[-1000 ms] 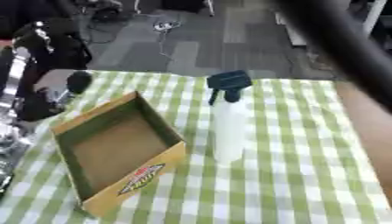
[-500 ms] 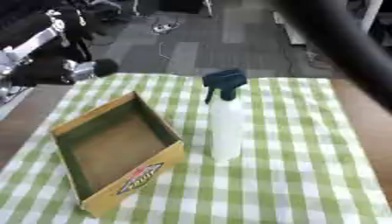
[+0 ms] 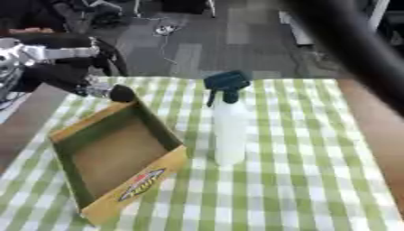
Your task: Pick up objects on the table and place them in the box.
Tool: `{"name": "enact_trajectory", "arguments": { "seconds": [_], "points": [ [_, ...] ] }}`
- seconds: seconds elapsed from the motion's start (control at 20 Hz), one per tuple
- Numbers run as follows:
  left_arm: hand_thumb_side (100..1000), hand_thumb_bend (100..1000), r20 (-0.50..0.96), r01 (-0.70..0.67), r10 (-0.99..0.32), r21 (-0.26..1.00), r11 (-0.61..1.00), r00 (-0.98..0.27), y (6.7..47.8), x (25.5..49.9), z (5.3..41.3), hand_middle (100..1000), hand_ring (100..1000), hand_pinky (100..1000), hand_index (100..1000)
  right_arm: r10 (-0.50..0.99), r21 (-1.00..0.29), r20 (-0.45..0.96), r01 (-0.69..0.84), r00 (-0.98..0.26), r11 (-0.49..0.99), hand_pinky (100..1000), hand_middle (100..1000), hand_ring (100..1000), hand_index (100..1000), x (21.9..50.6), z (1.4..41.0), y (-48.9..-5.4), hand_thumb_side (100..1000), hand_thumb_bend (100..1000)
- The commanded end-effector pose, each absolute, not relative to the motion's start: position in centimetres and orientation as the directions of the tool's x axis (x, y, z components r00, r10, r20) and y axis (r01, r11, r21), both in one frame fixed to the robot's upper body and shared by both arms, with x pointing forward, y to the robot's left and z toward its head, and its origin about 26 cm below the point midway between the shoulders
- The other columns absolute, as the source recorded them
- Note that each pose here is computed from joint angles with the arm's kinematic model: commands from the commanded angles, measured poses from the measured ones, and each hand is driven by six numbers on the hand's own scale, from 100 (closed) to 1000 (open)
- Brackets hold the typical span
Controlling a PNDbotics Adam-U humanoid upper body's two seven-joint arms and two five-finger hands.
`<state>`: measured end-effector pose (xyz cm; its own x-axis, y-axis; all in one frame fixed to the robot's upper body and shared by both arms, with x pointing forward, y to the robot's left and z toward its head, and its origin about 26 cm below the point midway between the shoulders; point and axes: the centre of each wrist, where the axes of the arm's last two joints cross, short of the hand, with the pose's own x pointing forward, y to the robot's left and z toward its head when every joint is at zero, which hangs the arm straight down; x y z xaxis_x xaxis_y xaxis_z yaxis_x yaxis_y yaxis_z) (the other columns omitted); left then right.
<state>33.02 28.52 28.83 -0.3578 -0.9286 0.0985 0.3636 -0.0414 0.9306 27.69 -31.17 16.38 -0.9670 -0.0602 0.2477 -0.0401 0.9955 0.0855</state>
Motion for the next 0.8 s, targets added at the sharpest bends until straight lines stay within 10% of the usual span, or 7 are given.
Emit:
{"name": "enact_trajectory", "arguments": {
  "seconds": [0.05,0.35,0.8],
  "points": [
    [977,755,0.091,0.378,-0.93,0.924,-0.054,-0.356,28.6,33.5,29.5,793,744,794,785,-0.064,0.059,0.221,-0.052,-0.973,0.997,599,764,727,854,27.7,17.5,-31.3,1000,361],
    [961,899,0.094,0.408,-0.917,0.91,-0.079,-0.388,27.4,35.3,28.7,851,788,828,824,-0.073,0.059,0.219,-0.062,-0.973,0.996,600,765,727,854,27.8,17.6,-31.2,1000,361],
    [977,886,0.076,0.442,-0.9,0.886,-0.136,-0.43,24.9,37.1,26.1,870,805,841,845,-0.087,0.063,0.215,-0.075,-0.973,0.995,602,765,728,853,27.9,17.9,-31.1,1000,363]
  ]
}}
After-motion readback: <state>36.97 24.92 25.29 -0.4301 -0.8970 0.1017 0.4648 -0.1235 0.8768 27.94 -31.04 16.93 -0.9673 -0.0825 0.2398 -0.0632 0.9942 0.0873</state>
